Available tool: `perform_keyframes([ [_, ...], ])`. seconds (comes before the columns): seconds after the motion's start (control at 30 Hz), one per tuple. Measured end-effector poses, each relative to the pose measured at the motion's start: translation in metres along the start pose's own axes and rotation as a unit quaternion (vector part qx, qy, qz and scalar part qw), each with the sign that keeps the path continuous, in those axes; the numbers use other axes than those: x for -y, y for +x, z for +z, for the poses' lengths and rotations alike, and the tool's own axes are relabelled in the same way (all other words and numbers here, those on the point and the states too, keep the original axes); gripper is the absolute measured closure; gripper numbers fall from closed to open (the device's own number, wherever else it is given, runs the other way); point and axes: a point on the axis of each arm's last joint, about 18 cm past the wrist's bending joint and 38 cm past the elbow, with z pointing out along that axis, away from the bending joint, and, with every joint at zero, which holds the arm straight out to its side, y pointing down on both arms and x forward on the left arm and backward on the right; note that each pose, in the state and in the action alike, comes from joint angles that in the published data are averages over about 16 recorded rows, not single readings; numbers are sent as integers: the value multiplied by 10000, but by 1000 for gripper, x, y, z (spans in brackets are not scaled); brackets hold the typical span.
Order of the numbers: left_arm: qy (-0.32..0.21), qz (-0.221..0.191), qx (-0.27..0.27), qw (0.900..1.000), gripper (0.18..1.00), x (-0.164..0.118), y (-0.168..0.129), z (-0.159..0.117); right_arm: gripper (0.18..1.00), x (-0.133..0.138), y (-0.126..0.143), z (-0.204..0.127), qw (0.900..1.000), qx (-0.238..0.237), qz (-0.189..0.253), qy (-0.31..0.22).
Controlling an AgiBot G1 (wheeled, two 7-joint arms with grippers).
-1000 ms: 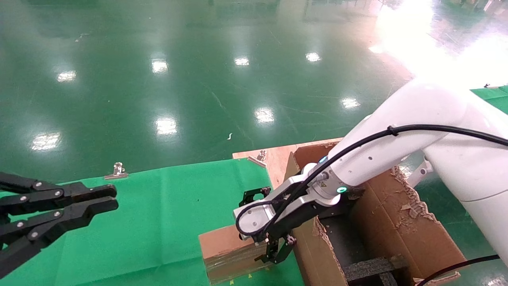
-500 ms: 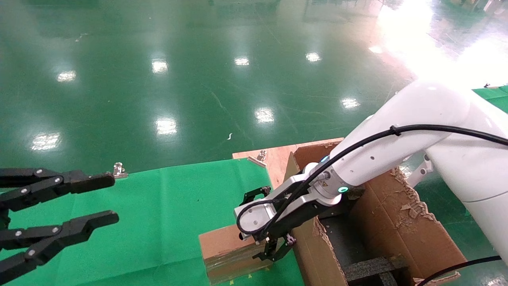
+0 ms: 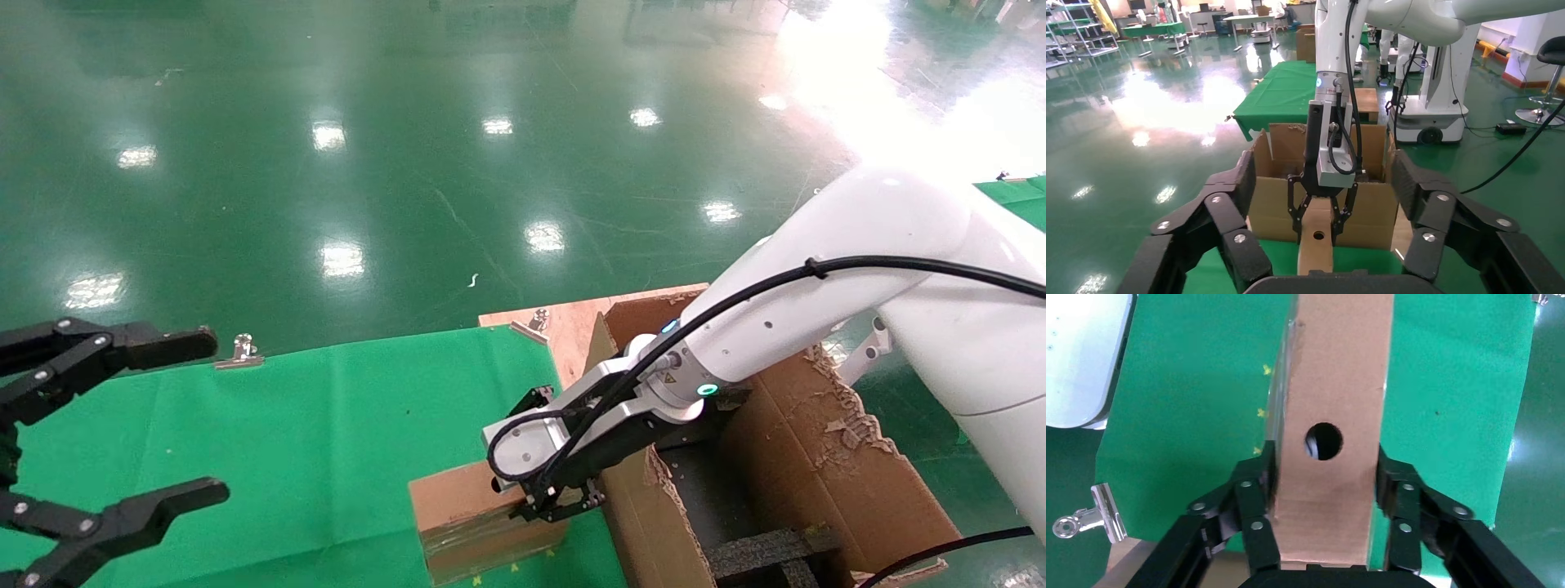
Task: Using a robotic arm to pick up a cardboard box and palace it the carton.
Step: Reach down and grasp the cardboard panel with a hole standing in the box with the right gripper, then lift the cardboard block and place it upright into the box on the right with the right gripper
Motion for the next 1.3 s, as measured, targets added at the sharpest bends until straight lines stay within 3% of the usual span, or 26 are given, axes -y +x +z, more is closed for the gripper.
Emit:
perform_keyframes([
  [0.3,0,0,0,10000,307,0,0,0,701,-1,2,-3,10000,-40,16,10],
  [0.47,0,0,0,10000,247,0,0,0,786,-1,9,-17,9999,-168,11,34],
  [0.67,0,0,0,10000,202,0,0,0,840,-2,26,-54,9987,-503,-52,71],
  [0.97,0,0,0,10000,184,0,0,0,853,-2,50,-138,9927,-1171,-274,47],
  [1.3,0,0,0,10000,183,0,0,0,857,-25,49,-203,9872,-1585,-79,-155],
])
